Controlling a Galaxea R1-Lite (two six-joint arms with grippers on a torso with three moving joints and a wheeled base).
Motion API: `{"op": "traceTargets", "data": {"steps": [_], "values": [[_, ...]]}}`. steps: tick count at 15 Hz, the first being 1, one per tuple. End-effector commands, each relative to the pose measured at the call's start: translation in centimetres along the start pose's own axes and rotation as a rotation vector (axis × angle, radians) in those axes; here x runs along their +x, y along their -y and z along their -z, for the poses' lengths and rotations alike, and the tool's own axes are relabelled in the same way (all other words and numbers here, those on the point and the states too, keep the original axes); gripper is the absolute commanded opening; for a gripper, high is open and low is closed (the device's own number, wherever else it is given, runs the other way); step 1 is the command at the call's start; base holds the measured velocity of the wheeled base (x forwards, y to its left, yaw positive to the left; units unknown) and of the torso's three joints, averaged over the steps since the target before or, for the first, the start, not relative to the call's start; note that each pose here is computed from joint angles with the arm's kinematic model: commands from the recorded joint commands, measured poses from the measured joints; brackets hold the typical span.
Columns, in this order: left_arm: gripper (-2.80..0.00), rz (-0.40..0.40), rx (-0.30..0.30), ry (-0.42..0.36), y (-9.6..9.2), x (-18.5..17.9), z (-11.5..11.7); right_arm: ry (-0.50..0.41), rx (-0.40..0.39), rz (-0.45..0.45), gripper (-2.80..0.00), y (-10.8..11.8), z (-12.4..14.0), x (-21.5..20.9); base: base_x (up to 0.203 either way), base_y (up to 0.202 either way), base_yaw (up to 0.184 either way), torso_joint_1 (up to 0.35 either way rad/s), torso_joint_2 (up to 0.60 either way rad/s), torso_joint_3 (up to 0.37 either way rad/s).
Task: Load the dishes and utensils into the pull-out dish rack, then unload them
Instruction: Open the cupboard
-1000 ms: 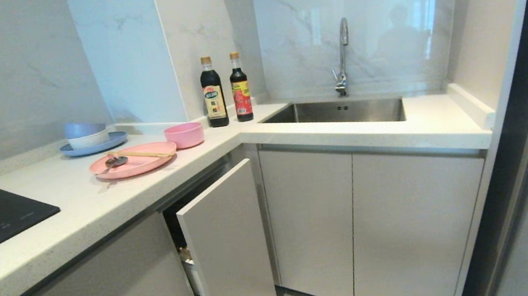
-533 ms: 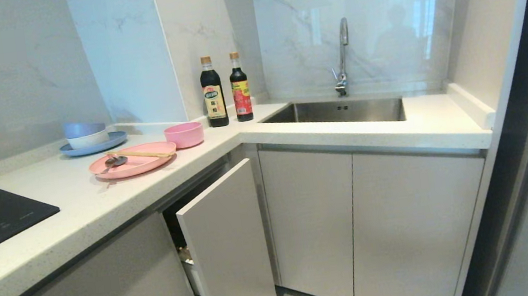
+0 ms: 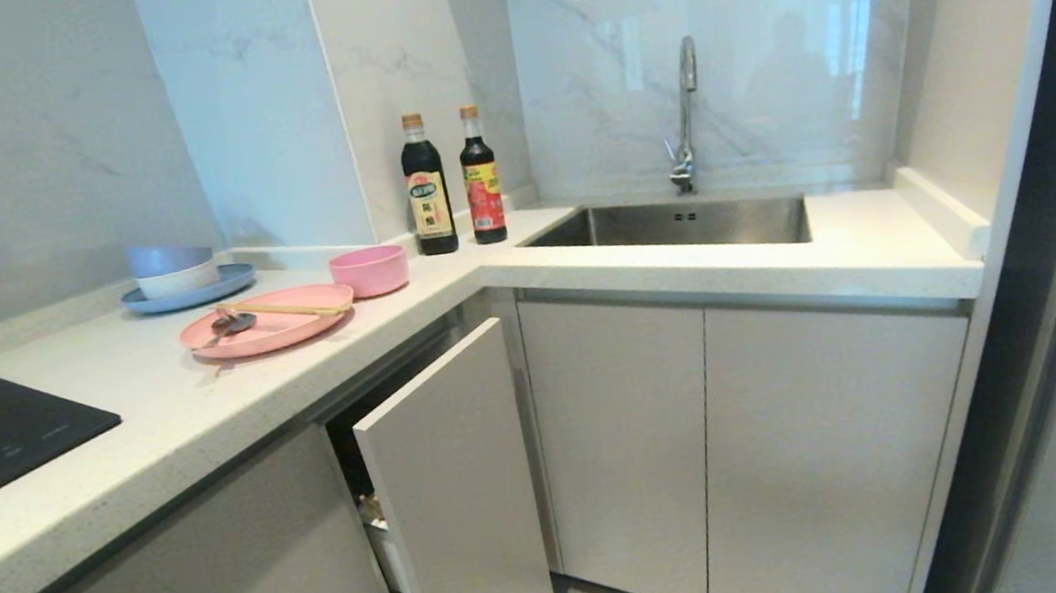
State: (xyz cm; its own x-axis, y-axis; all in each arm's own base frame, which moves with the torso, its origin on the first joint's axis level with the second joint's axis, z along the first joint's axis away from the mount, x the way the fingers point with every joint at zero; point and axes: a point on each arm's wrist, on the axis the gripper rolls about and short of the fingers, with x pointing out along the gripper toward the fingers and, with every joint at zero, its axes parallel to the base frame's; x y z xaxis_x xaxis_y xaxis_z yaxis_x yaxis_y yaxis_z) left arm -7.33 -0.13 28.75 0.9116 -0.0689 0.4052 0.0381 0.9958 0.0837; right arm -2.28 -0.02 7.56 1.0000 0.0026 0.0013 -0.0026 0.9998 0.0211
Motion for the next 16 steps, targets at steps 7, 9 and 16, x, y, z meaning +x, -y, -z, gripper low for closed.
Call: {"op": "traceTargets", "data": {"steps": [7, 9, 16], "values": [[-2.8, 0.185, 0.033, -0.526, -0.4, 21.7, 0.8, -0.001, 0.0, -0.001, -2.8, 0.0, 0.0, 0.0, 0.0, 0.0, 0.0, 0.0, 0.0, 0.0], [-2.8, 0.256, 0.005, -0.687, 0.6, 25.5, 3.9, -0.001, 0.0, 0.0, -2.8, 0.0, 0.0, 0.0, 0.0, 0.0, 0.0, 0.0, 0.0, 0.0], [-2.8, 0.408, -0.095, -1.058, 7.3, 33.0, 11.2, -0.001, 0.0, 0.0, -2.8, 0.0, 0.0, 0.0, 0.0, 0.0, 0.0, 0.0, 0.0, 0.0]]}}
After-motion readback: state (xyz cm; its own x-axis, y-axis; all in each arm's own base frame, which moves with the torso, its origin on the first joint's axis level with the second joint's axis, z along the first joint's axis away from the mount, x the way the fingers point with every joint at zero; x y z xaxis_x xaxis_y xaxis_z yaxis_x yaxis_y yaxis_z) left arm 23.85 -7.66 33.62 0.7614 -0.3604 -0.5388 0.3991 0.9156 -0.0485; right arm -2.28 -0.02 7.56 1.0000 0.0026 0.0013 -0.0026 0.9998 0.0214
